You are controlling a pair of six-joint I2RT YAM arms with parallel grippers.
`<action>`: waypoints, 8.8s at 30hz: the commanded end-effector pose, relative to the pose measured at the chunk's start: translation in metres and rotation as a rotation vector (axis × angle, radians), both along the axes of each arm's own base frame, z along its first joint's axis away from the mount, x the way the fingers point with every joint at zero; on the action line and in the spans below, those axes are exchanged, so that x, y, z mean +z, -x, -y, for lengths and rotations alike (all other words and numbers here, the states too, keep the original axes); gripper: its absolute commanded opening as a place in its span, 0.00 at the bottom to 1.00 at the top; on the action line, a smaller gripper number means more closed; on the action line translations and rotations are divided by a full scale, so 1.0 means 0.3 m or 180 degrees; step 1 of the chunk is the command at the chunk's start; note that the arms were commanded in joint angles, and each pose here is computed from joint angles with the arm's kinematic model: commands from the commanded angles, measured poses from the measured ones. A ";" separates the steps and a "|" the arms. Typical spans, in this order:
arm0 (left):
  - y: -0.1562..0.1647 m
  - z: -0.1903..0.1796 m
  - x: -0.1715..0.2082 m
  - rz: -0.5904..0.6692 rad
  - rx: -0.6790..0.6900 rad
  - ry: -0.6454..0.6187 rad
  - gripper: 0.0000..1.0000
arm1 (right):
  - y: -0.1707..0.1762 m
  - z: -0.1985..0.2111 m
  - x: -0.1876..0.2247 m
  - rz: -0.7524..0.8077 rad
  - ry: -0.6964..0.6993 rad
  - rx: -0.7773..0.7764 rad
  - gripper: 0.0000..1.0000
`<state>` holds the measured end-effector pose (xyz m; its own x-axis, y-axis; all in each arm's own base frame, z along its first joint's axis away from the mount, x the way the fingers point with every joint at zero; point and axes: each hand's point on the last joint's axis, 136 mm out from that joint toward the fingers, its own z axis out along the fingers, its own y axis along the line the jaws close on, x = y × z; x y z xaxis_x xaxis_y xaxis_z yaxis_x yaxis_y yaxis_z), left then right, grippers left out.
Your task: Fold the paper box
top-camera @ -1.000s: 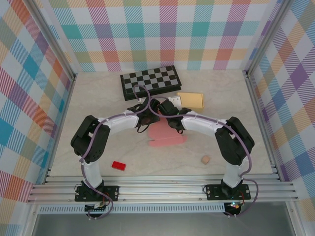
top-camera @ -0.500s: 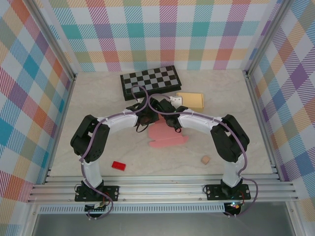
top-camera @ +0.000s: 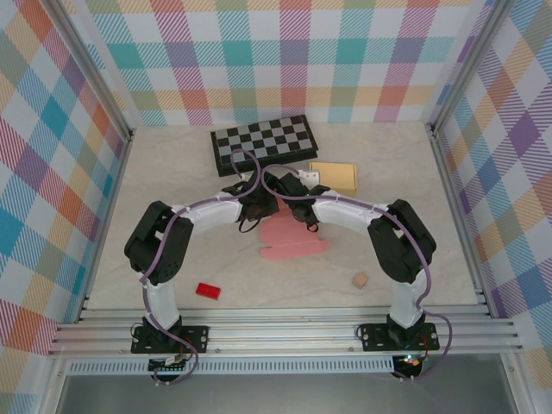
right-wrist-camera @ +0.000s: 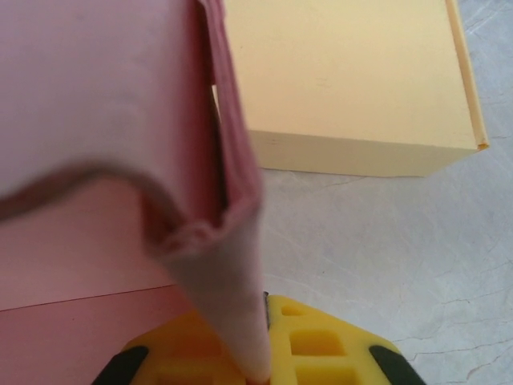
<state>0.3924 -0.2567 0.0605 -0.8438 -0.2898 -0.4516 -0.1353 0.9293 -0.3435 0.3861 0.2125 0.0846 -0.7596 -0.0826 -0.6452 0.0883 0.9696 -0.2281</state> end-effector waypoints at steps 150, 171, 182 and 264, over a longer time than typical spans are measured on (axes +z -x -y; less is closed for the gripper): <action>-0.111 -0.096 0.065 0.1789 -0.0957 -0.1833 0.07 | 0.111 -0.065 0.051 -0.1022 -0.2310 0.0615 0.25; -0.062 -0.118 -0.090 0.1327 -0.0962 -0.1805 0.42 | 0.104 -0.068 0.051 -0.1009 -0.2205 0.0497 0.25; 0.069 -0.111 -0.046 0.1508 -0.1471 -0.1074 0.55 | 0.106 -0.055 0.039 -0.1010 -0.2157 0.0444 0.25; 0.031 -0.189 0.009 0.0463 0.0366 0.0372 0.07 | 0.114 -0.050 -0.007 -0.0955 -0.1633 0.0566 0.25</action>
